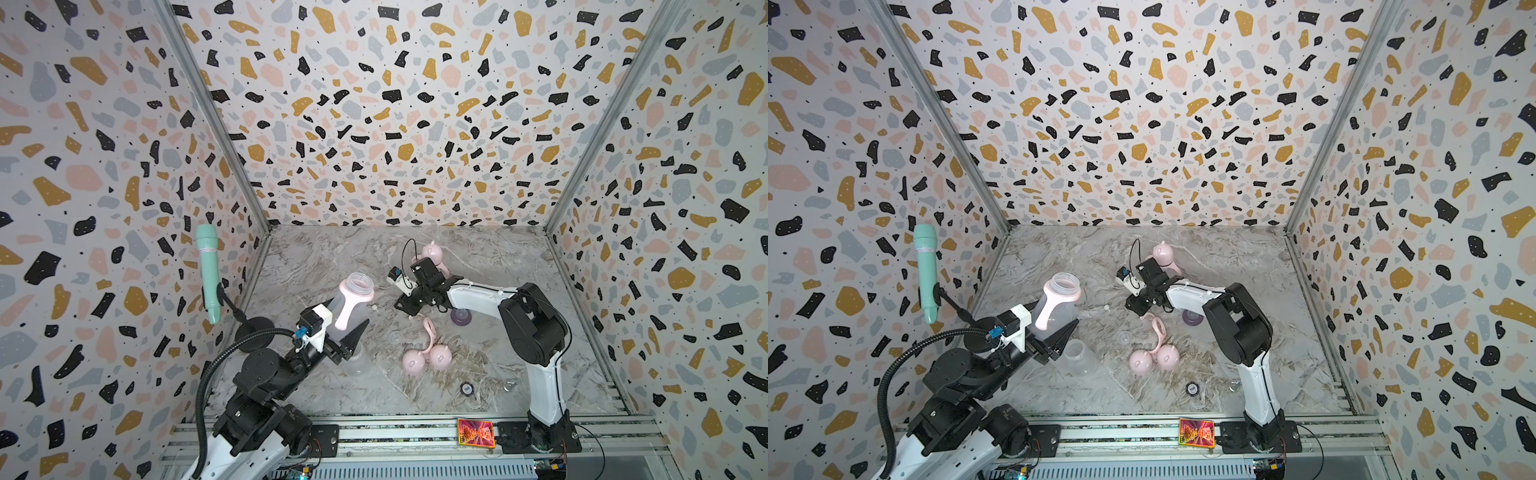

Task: Assemble the baby bottles
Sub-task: Pick up the straw from the center of the board.

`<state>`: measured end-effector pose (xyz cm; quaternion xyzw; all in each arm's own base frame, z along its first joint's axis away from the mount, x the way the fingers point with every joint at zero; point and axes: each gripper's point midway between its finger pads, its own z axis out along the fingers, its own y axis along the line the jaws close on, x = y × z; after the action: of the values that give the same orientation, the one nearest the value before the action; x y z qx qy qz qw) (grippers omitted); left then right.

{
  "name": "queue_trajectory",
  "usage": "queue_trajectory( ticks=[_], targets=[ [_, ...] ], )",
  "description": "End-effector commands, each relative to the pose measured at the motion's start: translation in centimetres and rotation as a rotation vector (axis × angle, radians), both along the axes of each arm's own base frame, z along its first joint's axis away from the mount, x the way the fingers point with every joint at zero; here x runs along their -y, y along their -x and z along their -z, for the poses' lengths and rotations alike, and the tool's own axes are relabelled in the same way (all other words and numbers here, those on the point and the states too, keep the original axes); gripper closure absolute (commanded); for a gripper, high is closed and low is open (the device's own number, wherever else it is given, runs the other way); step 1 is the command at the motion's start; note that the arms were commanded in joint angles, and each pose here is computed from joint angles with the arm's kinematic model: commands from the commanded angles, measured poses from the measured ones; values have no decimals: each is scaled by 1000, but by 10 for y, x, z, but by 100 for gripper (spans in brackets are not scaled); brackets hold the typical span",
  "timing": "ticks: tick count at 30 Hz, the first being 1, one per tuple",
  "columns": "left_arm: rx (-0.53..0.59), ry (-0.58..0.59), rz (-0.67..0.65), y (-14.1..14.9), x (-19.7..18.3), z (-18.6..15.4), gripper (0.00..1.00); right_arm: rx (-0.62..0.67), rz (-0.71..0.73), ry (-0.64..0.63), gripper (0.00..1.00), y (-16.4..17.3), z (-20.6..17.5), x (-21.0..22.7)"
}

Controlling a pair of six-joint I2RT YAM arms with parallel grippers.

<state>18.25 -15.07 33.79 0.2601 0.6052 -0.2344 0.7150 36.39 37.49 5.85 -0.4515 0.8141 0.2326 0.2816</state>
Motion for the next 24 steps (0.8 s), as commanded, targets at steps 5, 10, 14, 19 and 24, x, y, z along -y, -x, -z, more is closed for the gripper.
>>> queue_trajectory(
  ticks=[5,10,14,19,24],
  targets=[
    [66,37,-25,5,-9,-21,73,-30,-31,-40,67,4,-2,-7],
    [73,38,-27,7,-10,-26,73,-54,-45,-35,67,6,3,-8],
    [77,37,-29,7,-10,-28,73,-58,-50,-43,68,7,2,-9],
    [75,35,-25,7,-9,-28,72,-72,-56,-48,73,9,5,-11],
    [72,35,-26,5,-9,-26,73,-66,-51,-69,81,9,0,-12]
  ],
)
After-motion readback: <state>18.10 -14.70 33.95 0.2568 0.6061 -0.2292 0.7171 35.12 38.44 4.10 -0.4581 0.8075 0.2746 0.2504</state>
